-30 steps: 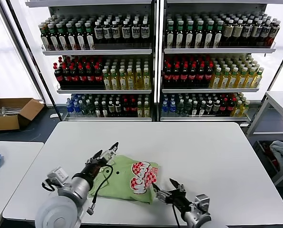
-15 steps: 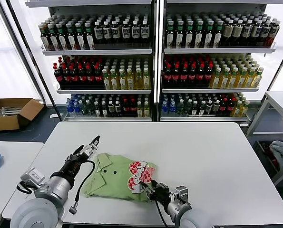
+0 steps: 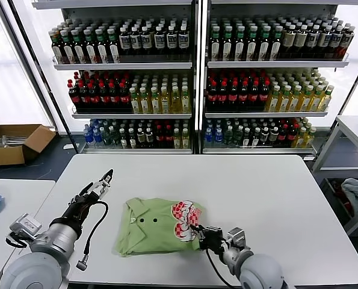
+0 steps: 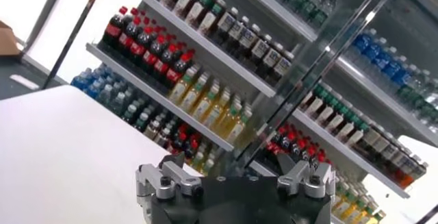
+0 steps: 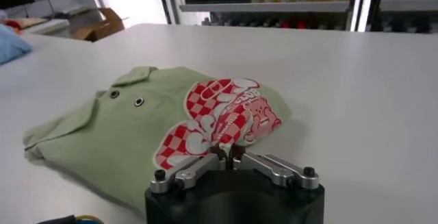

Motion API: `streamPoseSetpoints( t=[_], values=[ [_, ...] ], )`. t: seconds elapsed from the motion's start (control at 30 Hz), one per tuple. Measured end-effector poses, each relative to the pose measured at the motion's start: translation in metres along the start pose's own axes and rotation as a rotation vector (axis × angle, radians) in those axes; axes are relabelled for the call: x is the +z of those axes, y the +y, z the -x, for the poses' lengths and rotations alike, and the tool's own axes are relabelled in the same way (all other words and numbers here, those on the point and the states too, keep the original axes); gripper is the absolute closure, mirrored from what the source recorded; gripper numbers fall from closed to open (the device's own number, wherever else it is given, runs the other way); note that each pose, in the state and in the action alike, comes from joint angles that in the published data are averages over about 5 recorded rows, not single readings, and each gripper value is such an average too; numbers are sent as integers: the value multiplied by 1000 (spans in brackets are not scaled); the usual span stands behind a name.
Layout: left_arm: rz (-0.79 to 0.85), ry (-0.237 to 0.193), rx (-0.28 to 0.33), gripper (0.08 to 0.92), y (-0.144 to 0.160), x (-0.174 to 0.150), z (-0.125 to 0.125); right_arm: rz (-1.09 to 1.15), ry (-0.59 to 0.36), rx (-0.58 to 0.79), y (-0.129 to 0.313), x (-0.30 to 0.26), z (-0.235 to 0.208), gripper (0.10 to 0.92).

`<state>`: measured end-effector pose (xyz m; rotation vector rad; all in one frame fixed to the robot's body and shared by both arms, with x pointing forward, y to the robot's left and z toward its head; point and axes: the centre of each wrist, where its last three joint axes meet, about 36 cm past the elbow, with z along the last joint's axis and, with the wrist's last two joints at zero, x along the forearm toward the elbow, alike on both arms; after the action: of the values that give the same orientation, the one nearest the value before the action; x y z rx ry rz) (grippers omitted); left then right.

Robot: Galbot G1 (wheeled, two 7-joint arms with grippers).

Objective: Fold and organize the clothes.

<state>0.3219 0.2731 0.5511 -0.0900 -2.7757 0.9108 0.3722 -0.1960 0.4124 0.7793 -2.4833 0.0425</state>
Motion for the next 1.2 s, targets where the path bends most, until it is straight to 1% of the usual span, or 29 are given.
streamPoseSetpoints(
  t=[0.33, 0.43, 0.7, 0.9, 1.13, 1.2],
  values=[
    [6, -21, -29, 177, 13, 0, 2, -92, 47, 88, -55, 3, -37, 887],
    [31, -30, -43, 177, 18, 4, 4, -104, 48, 112, -65, 3, -46, 853],
    [192, -81, -76, 177, 41, 19, 5, -95, 23, 176, -78, 3, -69, 646],
    [315, -104, -72, 177, 51, 30, 0, -73, -37, 221, -76, -1, -81, 473],
    [390, -114, -67, 177, 53, 38, -3, -50, -133, 212, -56, -3, -65, 269],
    [406, -116, -69, 177, 54, 39, -4, -39, -154, 205, -50, -2, -55, 231]
  ],
)
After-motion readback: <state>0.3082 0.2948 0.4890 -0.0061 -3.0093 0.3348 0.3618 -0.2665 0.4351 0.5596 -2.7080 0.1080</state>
